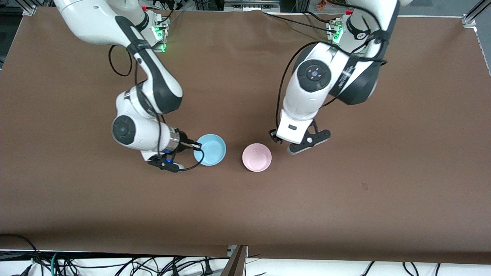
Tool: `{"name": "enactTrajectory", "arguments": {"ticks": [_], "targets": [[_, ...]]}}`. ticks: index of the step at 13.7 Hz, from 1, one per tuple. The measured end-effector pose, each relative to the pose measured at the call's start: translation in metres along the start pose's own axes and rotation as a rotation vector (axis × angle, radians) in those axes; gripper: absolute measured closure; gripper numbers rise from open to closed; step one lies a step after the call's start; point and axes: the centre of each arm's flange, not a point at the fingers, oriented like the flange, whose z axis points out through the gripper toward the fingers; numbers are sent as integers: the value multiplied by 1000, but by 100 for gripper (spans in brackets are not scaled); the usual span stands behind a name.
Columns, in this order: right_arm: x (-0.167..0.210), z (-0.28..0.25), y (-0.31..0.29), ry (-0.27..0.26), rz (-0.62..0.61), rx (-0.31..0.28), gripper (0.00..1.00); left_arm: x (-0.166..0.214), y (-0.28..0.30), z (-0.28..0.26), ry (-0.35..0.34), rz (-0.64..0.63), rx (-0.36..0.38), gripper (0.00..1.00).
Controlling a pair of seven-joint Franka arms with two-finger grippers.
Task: Stack pink and blue bowls on white bowl
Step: 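Carry the blue bowl toward the pink bowl while the left gripper withdraws, then lower the blue bowl onto the pink bowl and open the right gripper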
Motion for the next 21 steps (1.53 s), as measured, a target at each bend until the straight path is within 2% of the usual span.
{"name": "enactTrajectory", "arguments": {"ticks": [4,7,13,17,21], "targets": [[-31,32,-46,63,45,54,98,44,-44,-36,-53,65,59,52],[-48,44,-78,66,75,75,98,86,-90,-61,-81,158,71,52],[-65,83,-104,82,88,77,98,165,-202,-102,-80,322,40,51],[-71,90,-109,79,80,76,98,179,-237,-121,-63,373,25,47],[-62,85,-106,97,88,76,98,191,-294,-149,-68,324,19,41]]}}
